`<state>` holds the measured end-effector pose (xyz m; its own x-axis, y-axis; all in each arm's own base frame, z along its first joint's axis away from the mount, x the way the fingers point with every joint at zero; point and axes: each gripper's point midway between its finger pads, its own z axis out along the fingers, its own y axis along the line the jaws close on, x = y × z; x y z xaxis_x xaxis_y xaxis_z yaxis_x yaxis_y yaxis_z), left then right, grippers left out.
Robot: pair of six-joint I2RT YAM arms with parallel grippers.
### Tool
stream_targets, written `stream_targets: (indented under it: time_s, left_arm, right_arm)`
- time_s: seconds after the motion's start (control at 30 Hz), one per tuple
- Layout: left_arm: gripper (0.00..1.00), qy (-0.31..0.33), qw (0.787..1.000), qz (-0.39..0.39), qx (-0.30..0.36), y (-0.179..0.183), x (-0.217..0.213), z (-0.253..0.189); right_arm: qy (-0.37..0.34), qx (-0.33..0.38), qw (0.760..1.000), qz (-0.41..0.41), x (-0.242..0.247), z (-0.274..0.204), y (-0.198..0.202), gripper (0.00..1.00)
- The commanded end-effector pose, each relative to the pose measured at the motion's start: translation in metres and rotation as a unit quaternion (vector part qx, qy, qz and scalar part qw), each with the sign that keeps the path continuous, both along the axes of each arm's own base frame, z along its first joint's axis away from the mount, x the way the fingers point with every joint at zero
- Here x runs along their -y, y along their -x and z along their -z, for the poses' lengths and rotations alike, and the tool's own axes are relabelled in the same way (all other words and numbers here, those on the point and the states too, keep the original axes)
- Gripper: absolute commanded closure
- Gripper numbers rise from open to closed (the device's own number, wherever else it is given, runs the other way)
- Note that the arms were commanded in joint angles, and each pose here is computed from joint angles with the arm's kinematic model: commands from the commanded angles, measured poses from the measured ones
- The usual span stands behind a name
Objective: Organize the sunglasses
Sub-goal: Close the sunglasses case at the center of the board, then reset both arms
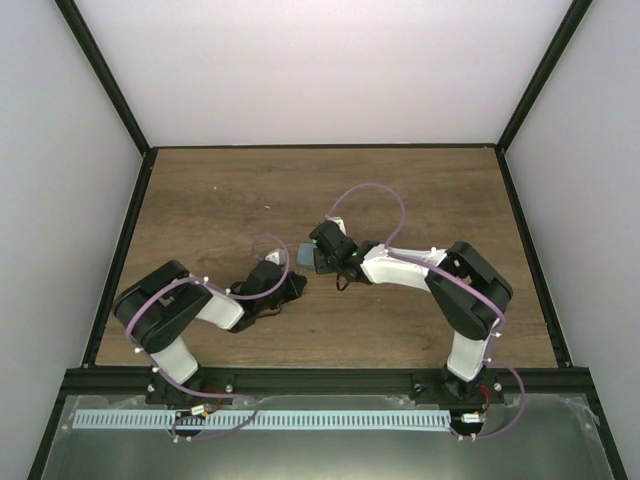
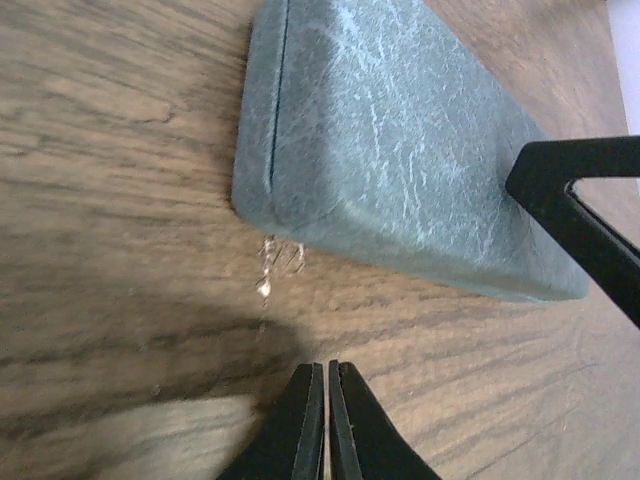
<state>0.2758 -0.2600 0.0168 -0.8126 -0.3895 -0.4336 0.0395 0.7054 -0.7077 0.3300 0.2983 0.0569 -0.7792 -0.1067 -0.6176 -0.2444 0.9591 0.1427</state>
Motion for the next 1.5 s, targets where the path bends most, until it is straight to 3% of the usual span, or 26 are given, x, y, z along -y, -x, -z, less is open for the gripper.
stream_targets:
  time_s: [0.0, 0.57, 0.63, 0.77, 0.9, 1.0, 1.1, 1.2, 1.3, 1.47]
  left_arm:
    - [0.96, -0.026, 1.000, 0.000, -0.012, 0.011, -0.013, 0.006]
    - [0.95, -0.039, 0.998, -0.008, 0.038, 0.017, -0.031, -0.041]
    - [0.91, -0.044, 0.998, -0.012, 0.049, 0.018, -0.037, -0.049]
    - [0.67, -0.060, 0.995, -0.035, 0.068, 0.023, -0.056, -0.066]
    - [0.43, -0.047, 0.993, -0.047, 0.097, 0.031, -0.070, -0.092]
    - [0.18, -0.023, 0.989, -0.034, 0.140, 0.039, -0.072, -0.119]
    - [0.01, 0.000, 0.981, -0.032, 0.193, 0.045, -0.078, -0.152]
    - [0.00, -0.059, 0.969, -0.070, 0.231, 0.039, -0.102, -0.171]
    - [0.00, -0.108, 0.959, -0.084, 0.247, 0.034, -0.114, -0.176]
    - [0.00, -0.153, 0.956, -0.083, 0.236, 0.028, -0.116, -0.162]
  right_arm:
    - [0.020, -0.039, 0.999, -0.003, 0.004, 0.027, 0.011, 0.86]
    - [-0.051, 0.033, 0.998, 0.006, 0.016, -0.027, 0.023, 0.83]
    - [-0.053, 0.046, 0.997, 0.017, 0.024, -0.030, 0.027, 0.83]
    - [-0.058, 0.108, 0.992, 0.033, 0.044, -0.050, 0.036, 0.79]
    - [-0.088, 0.184, 0.978, 0.046, 0.066, -0.092, 0.040, 0.66]
    - [-0.081, 0.229, 0.968, 0.069, 0.086, -0.127, 0.038, 0.25]
    - [-0.028, 0.213, 0.970, 0.117, 0.107, -0.137, 0.029, 0.12]
    - [0.000, 0.215, 0.970, 0.116, 0.106, -0.151, 0.017, 0.07]
    - [0.017, 0.267, 0.955, 0.125, 0.119, -0.170, 0.008, 0.03]
    - [0.036, 0.345, 0.926, 0.151, 0.200, -0.160, -0.017, 0.00]
